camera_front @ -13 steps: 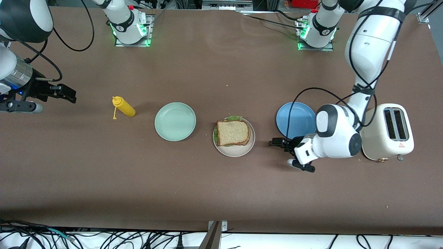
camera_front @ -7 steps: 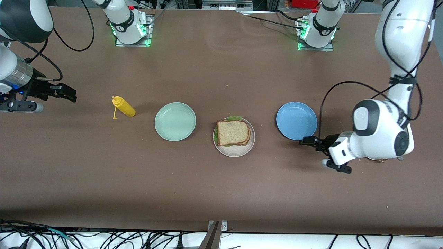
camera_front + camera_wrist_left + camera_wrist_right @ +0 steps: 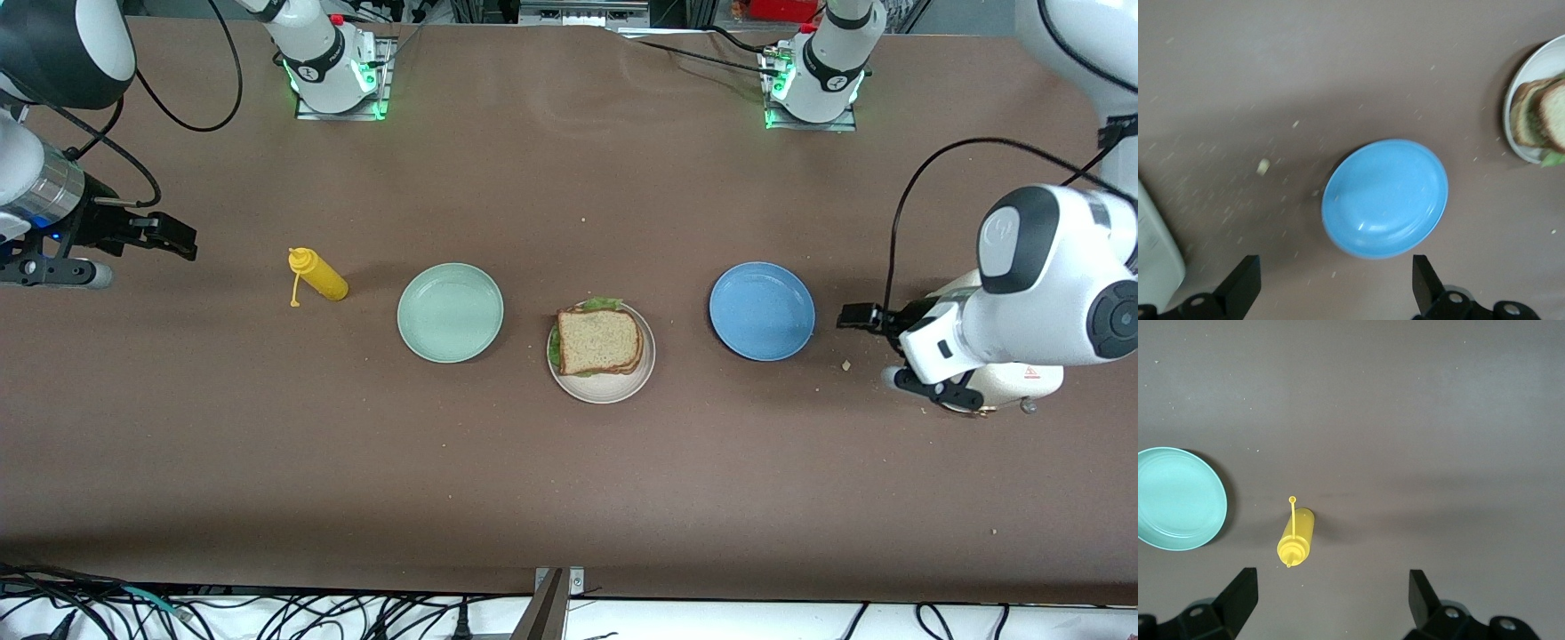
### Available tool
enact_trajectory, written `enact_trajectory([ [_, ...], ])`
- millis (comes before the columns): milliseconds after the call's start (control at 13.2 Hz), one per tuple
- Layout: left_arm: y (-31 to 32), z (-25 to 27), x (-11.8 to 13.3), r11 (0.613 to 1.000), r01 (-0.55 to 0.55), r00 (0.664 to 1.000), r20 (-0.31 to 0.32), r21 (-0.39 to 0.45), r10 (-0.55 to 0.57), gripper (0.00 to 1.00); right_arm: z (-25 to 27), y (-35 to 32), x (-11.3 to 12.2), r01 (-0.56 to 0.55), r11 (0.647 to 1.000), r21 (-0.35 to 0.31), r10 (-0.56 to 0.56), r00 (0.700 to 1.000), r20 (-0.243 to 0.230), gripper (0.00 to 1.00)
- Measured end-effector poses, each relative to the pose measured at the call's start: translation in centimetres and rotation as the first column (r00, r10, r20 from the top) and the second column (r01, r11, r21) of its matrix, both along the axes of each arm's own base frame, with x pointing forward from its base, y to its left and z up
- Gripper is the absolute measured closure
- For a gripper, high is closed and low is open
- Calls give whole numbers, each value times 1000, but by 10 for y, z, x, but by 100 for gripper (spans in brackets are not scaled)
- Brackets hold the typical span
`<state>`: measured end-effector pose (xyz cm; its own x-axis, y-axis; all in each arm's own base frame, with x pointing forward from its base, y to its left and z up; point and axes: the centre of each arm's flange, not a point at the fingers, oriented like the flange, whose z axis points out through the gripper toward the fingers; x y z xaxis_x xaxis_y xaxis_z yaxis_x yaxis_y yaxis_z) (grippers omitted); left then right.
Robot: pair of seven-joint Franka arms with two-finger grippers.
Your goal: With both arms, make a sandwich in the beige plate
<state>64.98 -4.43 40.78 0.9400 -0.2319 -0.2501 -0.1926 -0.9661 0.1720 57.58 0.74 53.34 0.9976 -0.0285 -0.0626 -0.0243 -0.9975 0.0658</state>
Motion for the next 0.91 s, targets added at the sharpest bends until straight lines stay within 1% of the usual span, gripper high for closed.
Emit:
enact_trajectory([
  [76,3,14,-6,1000,-1,1000,-4,31,1,0,0,0,0,0,1000,0,0,1000,-1,0],
  [227,12,45,-17,998,-14,1000,-2,62,14,0,0,0,0,0,1000,0,0,1000,-2,0],
  [606,46,120,-54,994,-70,998,6,85,70,0,0,0,-1,0,1000,0,0,1000,-4,0],
  [909,57,168,-79,989,-109,993,54,98,104,0,2,0,-1,1,1000,0,-1,1000,-1,0],
])
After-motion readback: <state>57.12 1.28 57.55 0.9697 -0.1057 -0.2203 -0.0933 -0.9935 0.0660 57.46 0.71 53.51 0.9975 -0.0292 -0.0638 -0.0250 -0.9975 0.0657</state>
